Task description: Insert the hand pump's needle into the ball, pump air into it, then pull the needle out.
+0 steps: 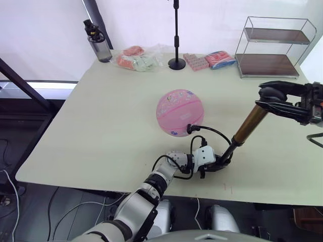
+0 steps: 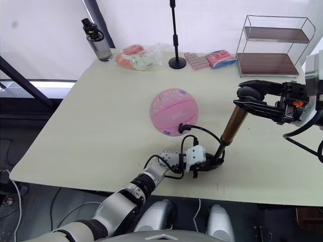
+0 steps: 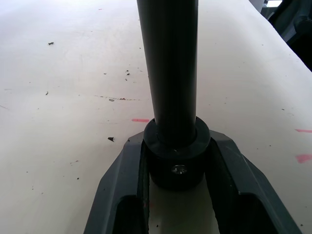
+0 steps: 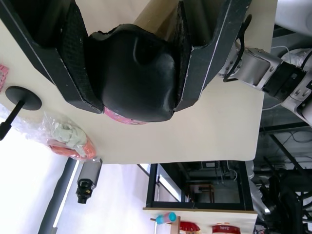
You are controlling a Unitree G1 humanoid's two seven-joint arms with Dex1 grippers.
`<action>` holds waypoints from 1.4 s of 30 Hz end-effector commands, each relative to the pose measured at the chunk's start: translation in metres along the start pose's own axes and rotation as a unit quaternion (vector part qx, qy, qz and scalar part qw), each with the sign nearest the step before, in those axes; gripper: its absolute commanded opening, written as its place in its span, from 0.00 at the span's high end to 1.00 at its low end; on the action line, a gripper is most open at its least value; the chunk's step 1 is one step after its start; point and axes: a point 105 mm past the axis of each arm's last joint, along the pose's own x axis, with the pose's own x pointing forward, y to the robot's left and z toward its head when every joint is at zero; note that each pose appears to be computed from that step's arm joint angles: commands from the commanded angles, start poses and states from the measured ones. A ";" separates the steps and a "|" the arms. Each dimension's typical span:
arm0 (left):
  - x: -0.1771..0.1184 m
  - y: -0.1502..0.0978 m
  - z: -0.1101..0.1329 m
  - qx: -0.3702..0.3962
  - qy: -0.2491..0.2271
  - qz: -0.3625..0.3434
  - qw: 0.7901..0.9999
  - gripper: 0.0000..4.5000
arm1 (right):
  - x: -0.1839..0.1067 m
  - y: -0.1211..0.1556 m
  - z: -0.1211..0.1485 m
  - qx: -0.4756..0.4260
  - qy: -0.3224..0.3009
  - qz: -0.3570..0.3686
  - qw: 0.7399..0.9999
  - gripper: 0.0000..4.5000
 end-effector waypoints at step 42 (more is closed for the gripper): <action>-0.012 -0.034 -0.056 -0.066 0.092 -0.029 0.993 0.75 | 0.001 0.022 -0.060 -0.031 -0.008 -0.030 0.999 0.62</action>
